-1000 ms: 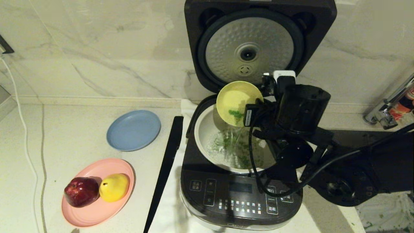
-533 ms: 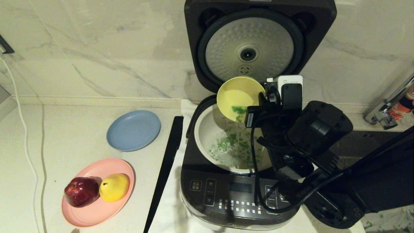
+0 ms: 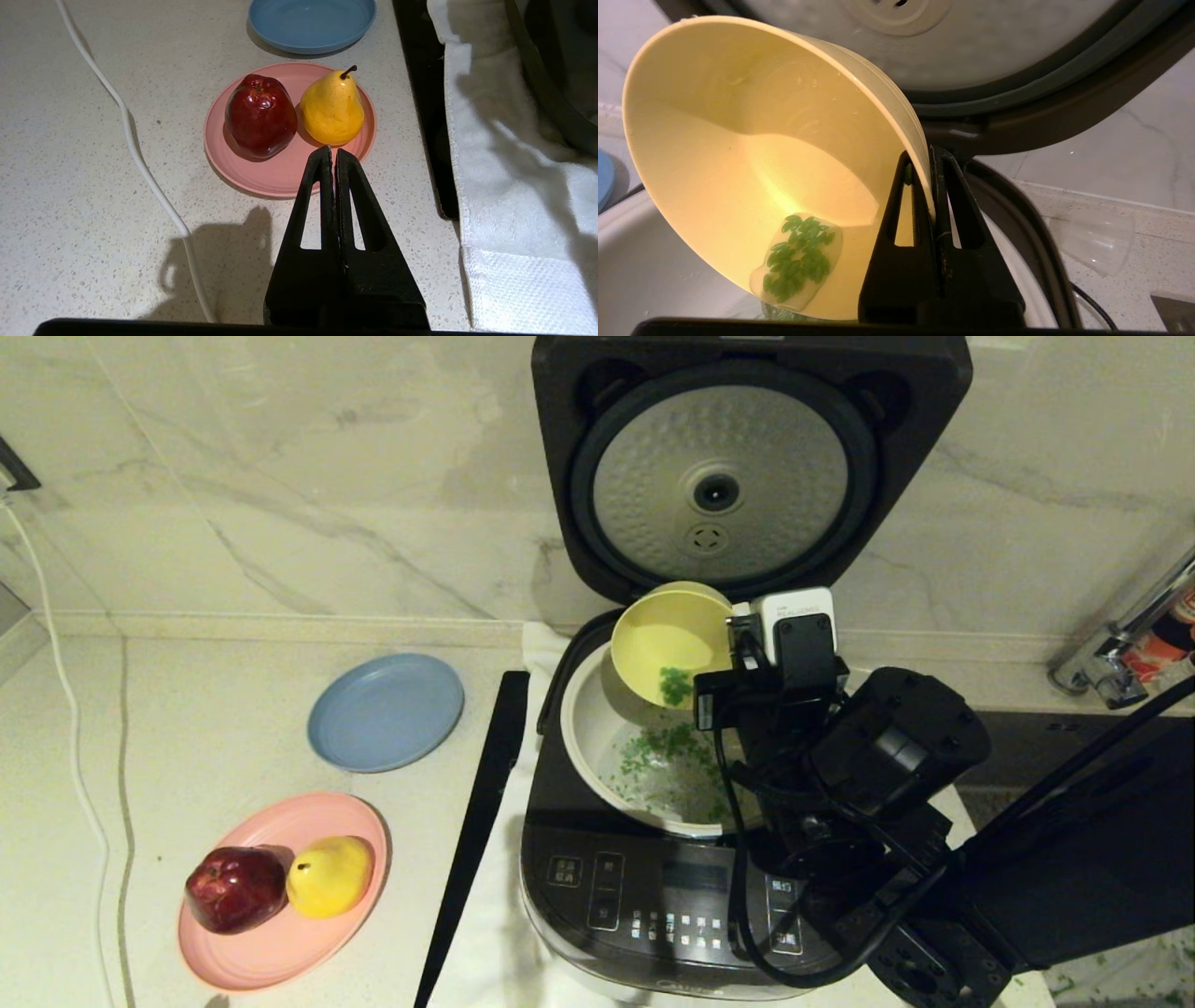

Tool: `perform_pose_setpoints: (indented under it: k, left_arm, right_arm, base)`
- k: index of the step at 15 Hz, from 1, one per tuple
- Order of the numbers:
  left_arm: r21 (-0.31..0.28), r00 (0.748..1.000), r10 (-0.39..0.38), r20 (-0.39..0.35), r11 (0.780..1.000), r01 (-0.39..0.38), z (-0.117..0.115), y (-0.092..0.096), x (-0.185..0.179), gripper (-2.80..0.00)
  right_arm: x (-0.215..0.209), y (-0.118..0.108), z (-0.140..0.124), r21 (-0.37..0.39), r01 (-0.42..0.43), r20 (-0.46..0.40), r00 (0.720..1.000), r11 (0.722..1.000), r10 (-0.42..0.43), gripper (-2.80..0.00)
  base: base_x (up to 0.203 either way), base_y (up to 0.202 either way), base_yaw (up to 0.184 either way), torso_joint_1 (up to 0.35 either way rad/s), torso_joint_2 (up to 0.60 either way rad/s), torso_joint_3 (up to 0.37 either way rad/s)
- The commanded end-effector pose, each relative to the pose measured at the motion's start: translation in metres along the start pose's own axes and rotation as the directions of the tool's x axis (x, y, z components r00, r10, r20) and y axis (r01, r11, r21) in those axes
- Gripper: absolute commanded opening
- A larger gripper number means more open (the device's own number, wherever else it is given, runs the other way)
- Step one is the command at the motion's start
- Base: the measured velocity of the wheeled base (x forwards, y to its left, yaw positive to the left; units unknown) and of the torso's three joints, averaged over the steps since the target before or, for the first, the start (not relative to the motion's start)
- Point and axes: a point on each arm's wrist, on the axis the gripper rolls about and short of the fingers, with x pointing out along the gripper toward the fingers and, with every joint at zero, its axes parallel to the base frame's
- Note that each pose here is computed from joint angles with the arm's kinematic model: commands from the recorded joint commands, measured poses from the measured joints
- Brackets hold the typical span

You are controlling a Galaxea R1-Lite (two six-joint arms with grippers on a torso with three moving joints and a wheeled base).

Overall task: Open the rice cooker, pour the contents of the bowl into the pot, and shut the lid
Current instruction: Pour the water from the bowl into the rice cooker

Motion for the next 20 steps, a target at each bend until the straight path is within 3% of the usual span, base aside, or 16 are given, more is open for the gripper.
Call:
perform_pose_setpoints:
  k: [1,20]
  left_arm:
    - [0.000,1.000,-0.001,-0.008,1.000,0.001,-0.002,0.000,0.001,-2.80]
    - [0.000,1.000,-0.001,-0.008,1.000,0.001,-0.003,0.000,0.001,-2.80]
  right_arm:
    - [0.001,0.000,0.003,0.007,0.007,0.010,1.000,1.000,-0.008,-2.80]
    - [0.003,-0.003,0.017,-0.024,0.023,0.046,0.999,0.999,-0.022,-2.80]
  base:
    - [0.000,0.000,0.000,0.000,0.00,0.000]
    - [0.000,0.000,0.000,0.000,0.00,0.000]
